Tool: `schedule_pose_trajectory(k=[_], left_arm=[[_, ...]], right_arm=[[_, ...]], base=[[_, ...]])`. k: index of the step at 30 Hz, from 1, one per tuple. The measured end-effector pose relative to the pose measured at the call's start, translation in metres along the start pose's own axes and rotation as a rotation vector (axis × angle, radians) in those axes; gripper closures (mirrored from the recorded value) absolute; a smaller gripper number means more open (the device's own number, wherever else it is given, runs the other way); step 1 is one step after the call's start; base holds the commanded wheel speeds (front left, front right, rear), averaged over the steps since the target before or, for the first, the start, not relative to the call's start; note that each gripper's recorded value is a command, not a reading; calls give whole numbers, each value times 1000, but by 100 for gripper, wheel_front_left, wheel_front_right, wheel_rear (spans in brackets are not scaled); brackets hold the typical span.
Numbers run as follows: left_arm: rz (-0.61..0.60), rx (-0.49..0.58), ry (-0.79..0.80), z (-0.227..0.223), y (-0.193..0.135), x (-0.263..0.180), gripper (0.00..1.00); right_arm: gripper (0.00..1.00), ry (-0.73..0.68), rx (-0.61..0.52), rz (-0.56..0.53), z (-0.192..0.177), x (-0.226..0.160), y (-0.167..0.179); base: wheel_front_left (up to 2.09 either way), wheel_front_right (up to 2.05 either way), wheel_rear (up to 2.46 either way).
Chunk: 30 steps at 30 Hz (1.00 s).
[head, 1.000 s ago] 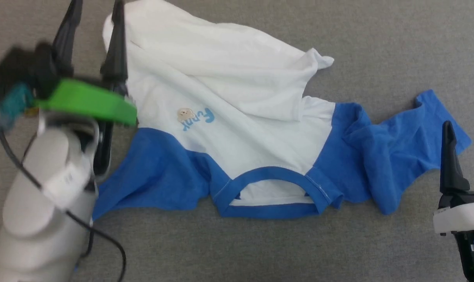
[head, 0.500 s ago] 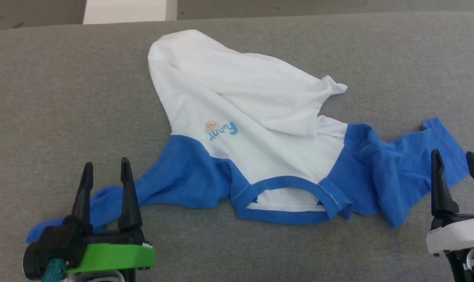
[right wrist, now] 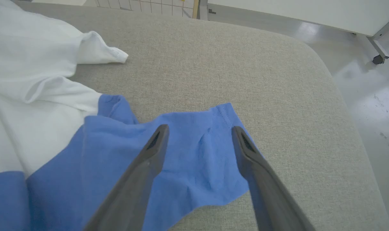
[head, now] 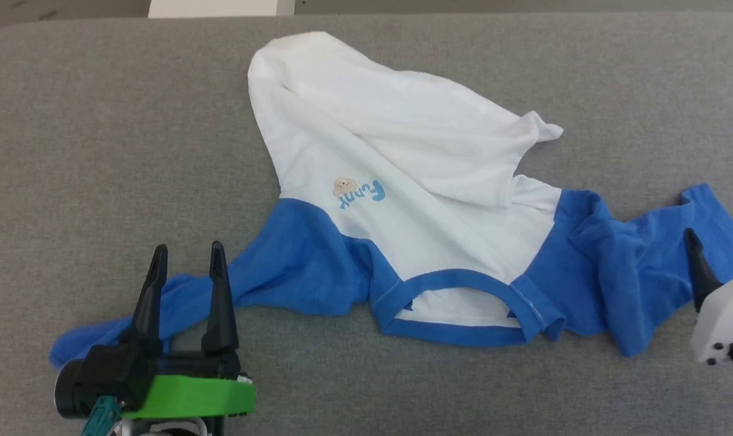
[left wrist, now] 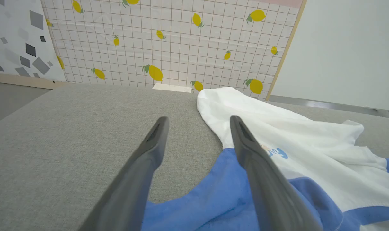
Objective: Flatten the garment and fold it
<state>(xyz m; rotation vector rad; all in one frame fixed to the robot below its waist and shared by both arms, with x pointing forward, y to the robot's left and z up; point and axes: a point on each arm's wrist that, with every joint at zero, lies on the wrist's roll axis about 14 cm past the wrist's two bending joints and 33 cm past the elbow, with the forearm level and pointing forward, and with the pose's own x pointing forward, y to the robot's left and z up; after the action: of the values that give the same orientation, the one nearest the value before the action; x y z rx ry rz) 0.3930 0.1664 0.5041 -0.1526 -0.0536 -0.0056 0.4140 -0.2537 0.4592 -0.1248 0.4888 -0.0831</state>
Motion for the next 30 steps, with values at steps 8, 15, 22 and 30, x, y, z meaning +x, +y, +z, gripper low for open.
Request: schedule_pose_trajectory(k=[8,15,22,30], left_arm=[[-21,11,50,-22,0,11,0],[-8,13,82,-34,7,11,0],[12,10,52,-21,10,3,0],[35,-1,50,-20,15,1,0]], right_arm=[[0,330,-46,96,-66,25,10],[75,387,-28,148,-83,50,23],[100,196,-76,117,-19,63,8],[100,-99,-322,4,117,85,-26]], base=[[0,0,0],[0,0,0],[0,0,0],[0,0,0]])
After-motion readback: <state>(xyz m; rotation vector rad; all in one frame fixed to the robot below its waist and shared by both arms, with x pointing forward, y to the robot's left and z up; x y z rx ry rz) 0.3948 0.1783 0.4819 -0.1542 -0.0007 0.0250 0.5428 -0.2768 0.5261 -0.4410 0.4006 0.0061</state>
